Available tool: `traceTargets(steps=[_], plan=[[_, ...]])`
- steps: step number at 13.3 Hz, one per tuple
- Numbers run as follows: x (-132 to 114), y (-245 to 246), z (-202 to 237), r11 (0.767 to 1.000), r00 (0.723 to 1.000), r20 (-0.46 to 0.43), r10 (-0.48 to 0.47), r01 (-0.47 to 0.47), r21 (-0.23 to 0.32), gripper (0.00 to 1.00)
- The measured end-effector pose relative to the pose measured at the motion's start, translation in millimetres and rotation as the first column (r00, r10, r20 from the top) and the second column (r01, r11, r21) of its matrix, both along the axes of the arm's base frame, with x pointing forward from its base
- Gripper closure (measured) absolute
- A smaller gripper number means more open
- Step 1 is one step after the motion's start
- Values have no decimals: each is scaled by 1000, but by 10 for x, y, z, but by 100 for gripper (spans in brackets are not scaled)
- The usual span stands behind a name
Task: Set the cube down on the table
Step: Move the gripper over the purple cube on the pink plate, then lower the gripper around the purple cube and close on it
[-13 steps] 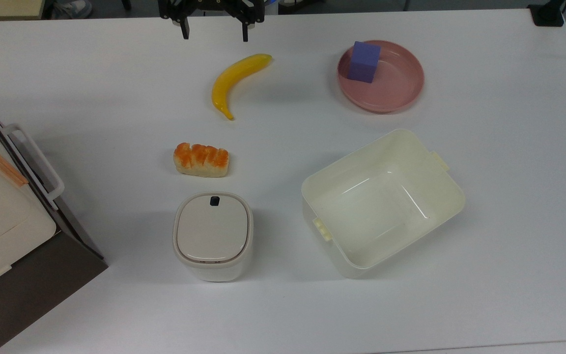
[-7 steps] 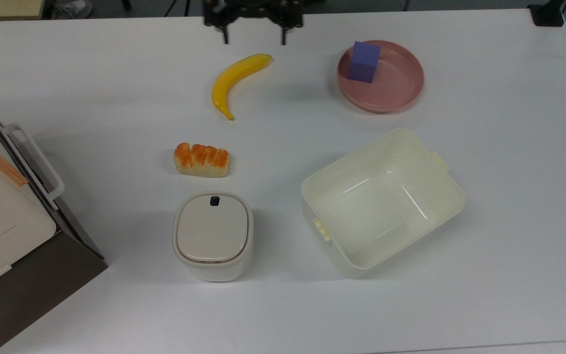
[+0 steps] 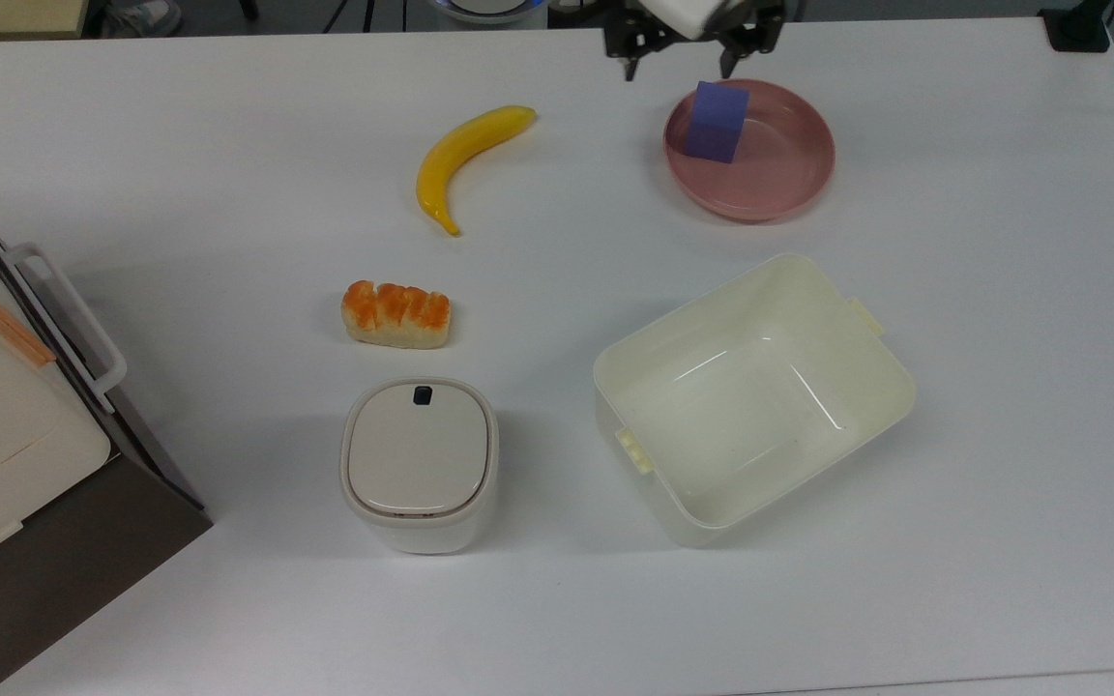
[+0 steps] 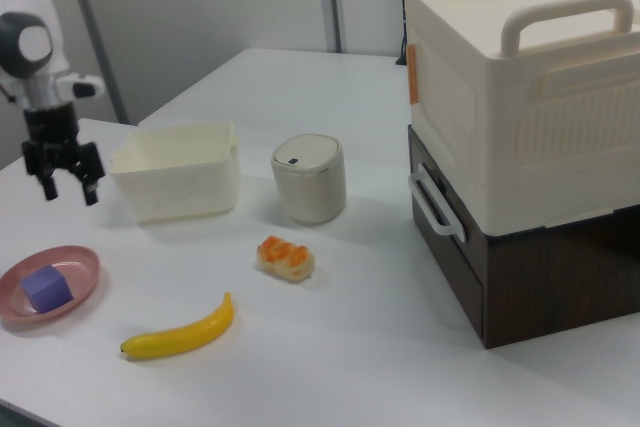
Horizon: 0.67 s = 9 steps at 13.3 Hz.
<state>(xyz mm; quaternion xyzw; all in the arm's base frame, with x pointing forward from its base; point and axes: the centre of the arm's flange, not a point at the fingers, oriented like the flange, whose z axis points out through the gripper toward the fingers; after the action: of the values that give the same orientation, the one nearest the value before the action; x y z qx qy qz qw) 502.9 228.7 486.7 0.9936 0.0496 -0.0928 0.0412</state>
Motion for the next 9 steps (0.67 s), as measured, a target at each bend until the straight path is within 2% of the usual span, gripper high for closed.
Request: traceTargets(steps=[4, 6, 9], plan=[[-285, 508, -552, 1000, 1000, -23, -18, 18, 3, 0], [-460, 709, -856, 997, 997, -19, -81, 81, -11, 0], [-568, 791, -1135, 979, 980, -7, -201, 201, -21, 0]])
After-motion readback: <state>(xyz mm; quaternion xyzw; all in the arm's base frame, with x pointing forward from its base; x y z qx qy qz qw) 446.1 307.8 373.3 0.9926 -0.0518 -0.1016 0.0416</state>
